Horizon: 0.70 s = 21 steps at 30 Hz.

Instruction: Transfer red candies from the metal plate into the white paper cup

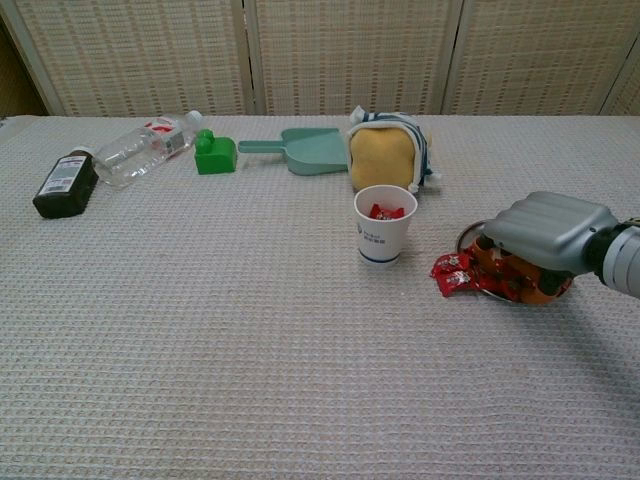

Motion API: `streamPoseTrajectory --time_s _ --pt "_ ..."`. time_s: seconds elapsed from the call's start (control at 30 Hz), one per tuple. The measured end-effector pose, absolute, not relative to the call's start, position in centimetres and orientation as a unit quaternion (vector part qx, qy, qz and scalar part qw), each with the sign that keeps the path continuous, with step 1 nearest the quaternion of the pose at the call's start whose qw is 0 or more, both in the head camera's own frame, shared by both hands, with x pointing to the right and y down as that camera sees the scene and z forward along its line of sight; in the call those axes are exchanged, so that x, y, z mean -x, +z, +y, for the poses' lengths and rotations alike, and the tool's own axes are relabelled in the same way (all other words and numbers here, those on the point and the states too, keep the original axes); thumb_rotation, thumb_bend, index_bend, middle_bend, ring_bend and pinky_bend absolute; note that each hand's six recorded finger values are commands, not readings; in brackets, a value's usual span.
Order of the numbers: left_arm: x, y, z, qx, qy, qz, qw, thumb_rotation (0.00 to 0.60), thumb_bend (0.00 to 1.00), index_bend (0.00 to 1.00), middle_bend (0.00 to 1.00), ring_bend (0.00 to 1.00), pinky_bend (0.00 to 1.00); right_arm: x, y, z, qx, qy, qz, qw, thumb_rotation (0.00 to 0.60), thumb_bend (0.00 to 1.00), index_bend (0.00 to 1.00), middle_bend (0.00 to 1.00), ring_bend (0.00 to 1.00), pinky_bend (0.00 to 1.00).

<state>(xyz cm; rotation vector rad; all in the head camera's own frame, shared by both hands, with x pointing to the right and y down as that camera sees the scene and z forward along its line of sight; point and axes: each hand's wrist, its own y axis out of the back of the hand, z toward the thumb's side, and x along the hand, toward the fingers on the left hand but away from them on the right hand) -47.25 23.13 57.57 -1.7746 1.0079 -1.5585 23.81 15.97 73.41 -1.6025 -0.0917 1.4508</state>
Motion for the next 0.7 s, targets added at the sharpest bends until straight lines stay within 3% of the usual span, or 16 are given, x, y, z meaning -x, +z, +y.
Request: streamPoseTrajectory --time_s 0.23,0.57,0.7 --pt "47.29 57.59 23.12 0.663 -0.582 0.376 0.283 0.600 1.00 0.09 0.18 0.10 0.30 -23.82 73.64 15.81 0.648 0.595 -0.039 0.475 0.600 0.23 0.52 0.78 0.73 1.00" --pt "47.23 57.60 23.15 0.662 -0.583 0.375 0.284 0.600 1.00 0.09 0.18 0.10 0.30 -24.20 73.86 15.67 0.641 0.601 -0.040 0.475 0.600 0.28 0.70 0.80 0.75 1.00" --pt "47.23 57.58 23.15 0.662 -0.583 0.376 0.285 0.600 1.00 0.09 0.18 0.10 0.31 -24.09 73.61 15.39 0.642 0.599 -0.048 0.476 0.600 0.28 0.71 0.80 0.75 1.00"
